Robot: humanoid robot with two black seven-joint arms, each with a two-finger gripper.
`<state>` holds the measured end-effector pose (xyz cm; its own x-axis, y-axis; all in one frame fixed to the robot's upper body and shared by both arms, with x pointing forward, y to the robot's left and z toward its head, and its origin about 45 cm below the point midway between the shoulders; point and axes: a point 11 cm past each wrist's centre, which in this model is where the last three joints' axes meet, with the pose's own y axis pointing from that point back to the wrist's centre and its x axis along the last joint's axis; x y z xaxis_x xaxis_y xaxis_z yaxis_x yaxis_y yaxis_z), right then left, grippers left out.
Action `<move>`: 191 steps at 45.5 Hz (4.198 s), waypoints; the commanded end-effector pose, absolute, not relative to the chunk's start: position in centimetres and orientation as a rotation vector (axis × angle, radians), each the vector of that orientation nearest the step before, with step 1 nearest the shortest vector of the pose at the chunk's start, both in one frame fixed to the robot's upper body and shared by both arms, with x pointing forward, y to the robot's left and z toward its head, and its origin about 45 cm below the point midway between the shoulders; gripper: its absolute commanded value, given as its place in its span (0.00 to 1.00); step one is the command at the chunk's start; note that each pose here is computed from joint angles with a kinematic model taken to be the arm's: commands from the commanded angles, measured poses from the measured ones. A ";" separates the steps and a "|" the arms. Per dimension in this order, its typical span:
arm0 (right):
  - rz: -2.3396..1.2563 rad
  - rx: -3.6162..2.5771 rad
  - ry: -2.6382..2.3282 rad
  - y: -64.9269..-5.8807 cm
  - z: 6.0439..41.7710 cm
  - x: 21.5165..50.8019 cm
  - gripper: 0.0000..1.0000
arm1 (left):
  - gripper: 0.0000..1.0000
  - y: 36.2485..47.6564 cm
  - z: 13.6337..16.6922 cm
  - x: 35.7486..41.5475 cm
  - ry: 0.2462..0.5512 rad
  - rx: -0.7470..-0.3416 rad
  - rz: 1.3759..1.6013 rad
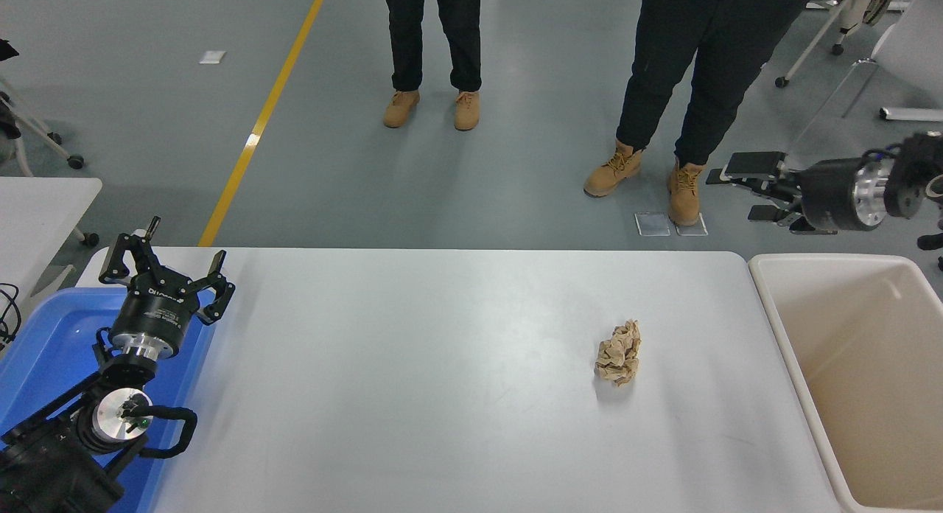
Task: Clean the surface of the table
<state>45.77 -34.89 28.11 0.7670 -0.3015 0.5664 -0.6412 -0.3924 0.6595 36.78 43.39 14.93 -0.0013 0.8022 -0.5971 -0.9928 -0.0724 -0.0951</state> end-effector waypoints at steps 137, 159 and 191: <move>0.606 1.751 -0.204 -24.5 8.9 41.4 0.99 | 0.99 43.4 14.93 36.78 0.412 -0.593 1.549; 0.631 1.764 -0.211 -24.5 8.5 41.1 0.66 | 0.99 43.4 14.93 36.78 0.412 -0.593 1.549; 0.653 1.780 -0.193 -26.0 10.0 41.7 0.00 | 0.99 43.4 14.93 36.78 0.412 -0.593 1.549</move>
